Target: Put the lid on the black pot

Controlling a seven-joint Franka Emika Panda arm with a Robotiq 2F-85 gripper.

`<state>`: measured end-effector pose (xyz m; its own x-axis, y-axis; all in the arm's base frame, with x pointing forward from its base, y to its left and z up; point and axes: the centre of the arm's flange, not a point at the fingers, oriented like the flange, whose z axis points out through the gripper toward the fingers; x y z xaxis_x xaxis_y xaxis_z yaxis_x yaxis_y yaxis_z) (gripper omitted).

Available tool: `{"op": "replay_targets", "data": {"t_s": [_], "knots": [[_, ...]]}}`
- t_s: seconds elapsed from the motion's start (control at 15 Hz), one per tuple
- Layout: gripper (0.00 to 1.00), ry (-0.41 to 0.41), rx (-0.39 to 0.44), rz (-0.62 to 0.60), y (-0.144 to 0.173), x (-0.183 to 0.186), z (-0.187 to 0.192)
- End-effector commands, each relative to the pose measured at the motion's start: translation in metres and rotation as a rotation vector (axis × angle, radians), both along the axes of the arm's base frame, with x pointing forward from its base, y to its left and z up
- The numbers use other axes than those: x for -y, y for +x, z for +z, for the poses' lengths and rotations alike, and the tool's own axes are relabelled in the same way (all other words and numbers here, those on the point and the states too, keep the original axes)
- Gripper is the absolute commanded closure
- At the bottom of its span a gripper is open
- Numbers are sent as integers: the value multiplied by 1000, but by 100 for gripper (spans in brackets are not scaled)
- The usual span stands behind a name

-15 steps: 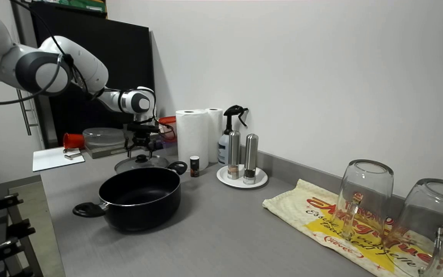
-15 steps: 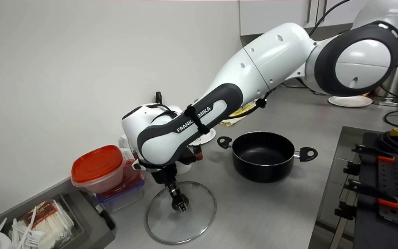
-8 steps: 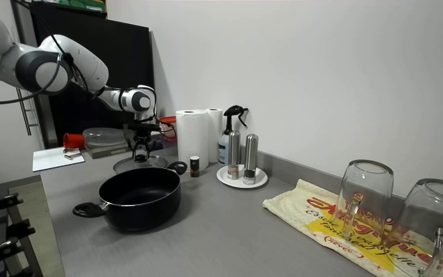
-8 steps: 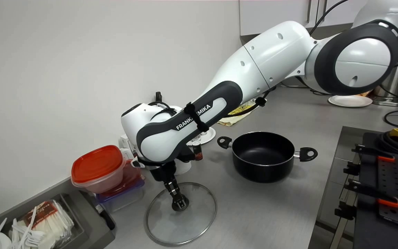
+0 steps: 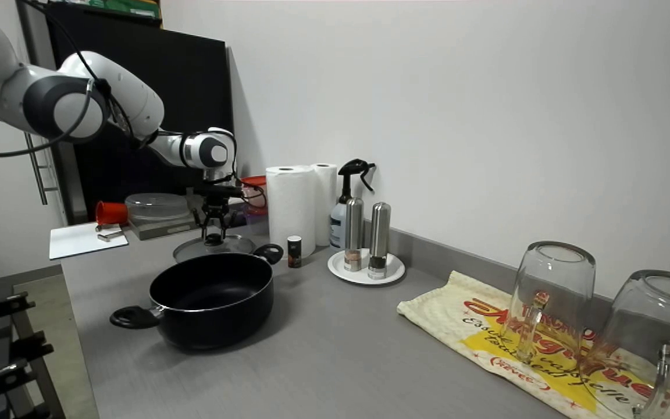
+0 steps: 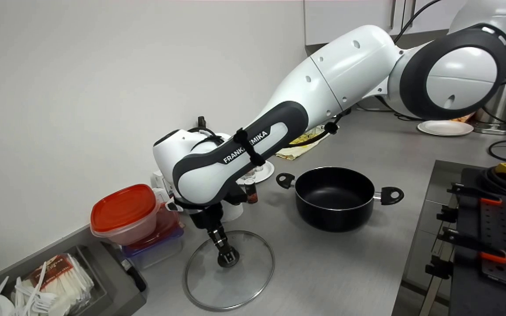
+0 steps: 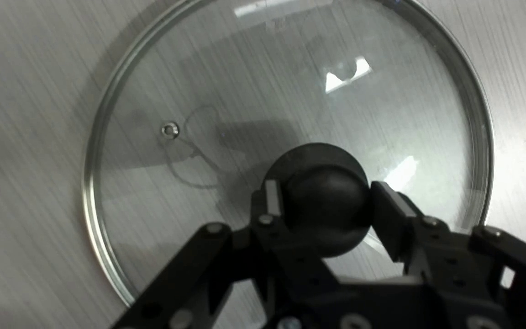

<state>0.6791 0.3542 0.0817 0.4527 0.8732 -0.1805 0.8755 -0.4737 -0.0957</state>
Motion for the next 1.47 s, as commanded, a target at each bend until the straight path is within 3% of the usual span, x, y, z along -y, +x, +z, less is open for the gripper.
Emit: {"op": "replay_targets", "data": {"t_s": [0.0, 0.8, 1.4], "knots": [[75, 7, 7, -1, -4, 3, 9], [75, 31, 39, -1, -10, -1, 70], [75, 14, 65, 47, -38, -23, 155]]}}
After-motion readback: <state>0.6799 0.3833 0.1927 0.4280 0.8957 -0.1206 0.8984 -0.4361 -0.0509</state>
